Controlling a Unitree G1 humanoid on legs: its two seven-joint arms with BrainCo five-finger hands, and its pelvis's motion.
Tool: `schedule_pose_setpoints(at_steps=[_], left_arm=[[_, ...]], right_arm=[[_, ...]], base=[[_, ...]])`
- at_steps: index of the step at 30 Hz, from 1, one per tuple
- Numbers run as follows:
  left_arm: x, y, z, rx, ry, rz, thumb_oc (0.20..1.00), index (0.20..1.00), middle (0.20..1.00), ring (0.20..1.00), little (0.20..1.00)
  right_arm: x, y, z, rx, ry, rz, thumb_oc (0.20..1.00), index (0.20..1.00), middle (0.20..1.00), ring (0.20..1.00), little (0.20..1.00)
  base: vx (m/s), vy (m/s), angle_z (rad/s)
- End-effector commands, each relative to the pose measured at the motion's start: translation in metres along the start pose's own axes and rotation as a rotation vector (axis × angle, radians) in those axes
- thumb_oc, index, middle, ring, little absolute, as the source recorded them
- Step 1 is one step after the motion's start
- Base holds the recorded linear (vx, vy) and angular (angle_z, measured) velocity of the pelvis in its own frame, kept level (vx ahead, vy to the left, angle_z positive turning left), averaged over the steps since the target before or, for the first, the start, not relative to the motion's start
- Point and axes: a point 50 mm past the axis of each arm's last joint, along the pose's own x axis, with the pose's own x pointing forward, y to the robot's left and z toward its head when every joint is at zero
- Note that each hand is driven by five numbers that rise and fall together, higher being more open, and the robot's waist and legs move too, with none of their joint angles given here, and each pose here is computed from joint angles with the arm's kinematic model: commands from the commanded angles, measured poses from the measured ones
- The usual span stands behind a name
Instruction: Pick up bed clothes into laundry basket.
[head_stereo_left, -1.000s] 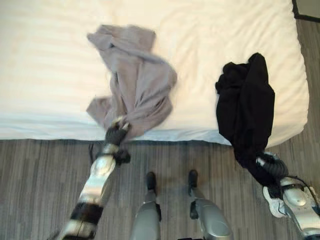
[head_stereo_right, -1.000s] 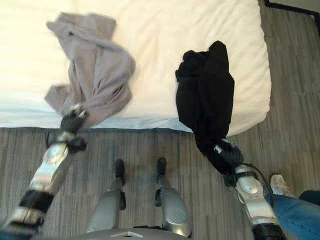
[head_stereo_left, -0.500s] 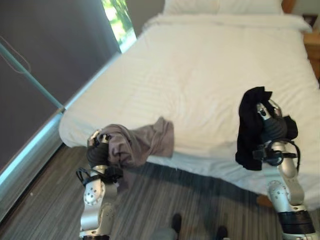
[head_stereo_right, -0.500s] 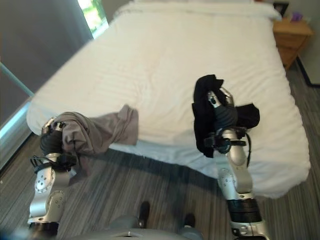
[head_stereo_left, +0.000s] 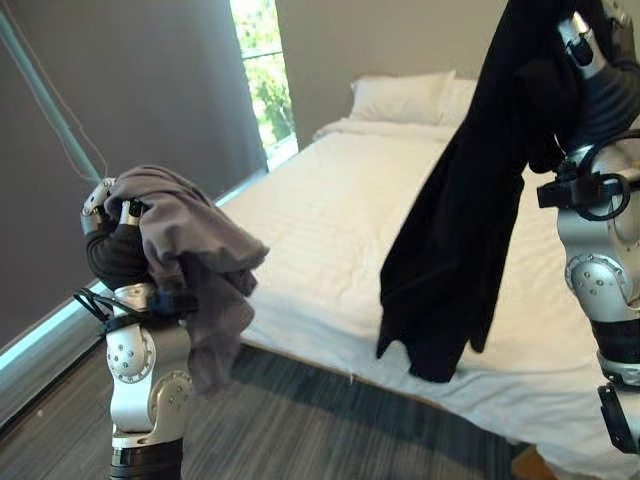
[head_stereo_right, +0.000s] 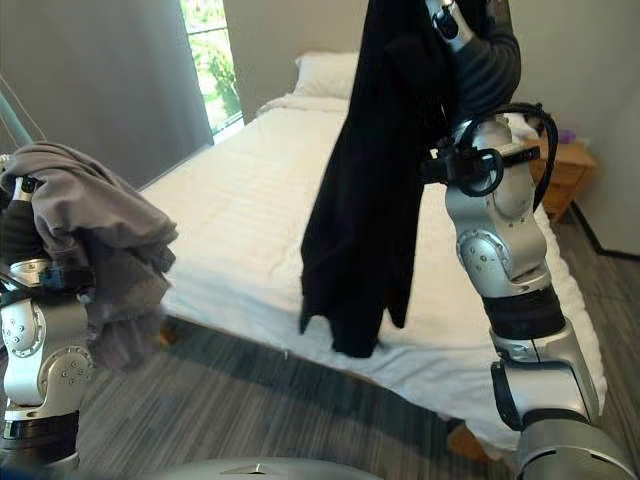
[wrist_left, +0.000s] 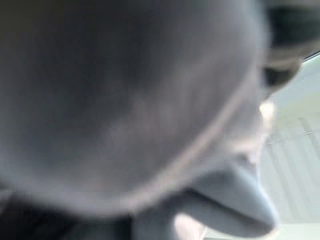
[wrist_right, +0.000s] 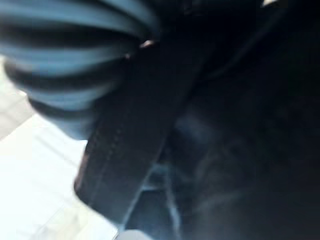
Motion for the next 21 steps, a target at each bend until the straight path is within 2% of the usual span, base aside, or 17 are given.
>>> schedule_pose_setpoints(at_steps=[1,6,11,13,15,19,21], left_arm=[[0.01,-0.004,0.021,0.07,-0.114,-0.05,0.2,0.2,0.2,0.2,0.2],[-0.003,0.008,0.023,0.06,-0.093,0.003,0.2,0.2,0.2,0.2,0.2],[-0.029,0.03,0.011,0.068,0.013,0.108,0.2,0.2,0.2,0.2,0.2],[-0.053,0.042,-0.001,0.085,0.136,0.151,0.2,0.2,0.2,0.2,0.2],[-0.067,0.046,-0.009,0.066,0.203,0.169,0.2,0.2,0.2,0.2,0.2],[-0.08,0.048,-0.02,0.031,0.281,0.193,0.2,0.2,0.2,0.2,0.2],[-0.091,0.041,-0.038,-0.044,0.375,0.185,0.2,0.2,0.2,0.2,0.2]], right_arm=[[0.011,0.012,0.004,0.089,-0.067,0.01,0.2,0.2,0.2,0.2,0.2],[-0.024,0.007,-0.012,0.212,-0.022,-0.082,0.2,0.2,0.2,0.2,0.2],[-0.09,-0.002,-0.026,0.229,0.111,-0.225,0.2,0.2,0.2,0.2,0.2],[-0.137,-0.007,-0.04,0.217,0.265,-0.334,0.2,0.2,0.2,0.2,0.2],[-0.167,-0.006,-0.054,0.251,0.375,-0.42,0.2,0.2,0.2,0.2,0.2],[-0.191,0.005,-0.068,0.348,0.467,-0.469,0.2,0.2,0.2,0.2,0.2],[-0.204,0.015,-0.078,0.403,0.536,-0.481,0.2,0.2,0.2,0.2,0.2]], base=[[-0.01,0.005,-0.07],[-0.02,0.007,-0.04],[-0.02,0.006,-0.06],[-0.03,0.006,0.01],[-0.03,0.003,0.03],[-0.01,-0.001,0.01],[0.0,-0.008,-0.04]])
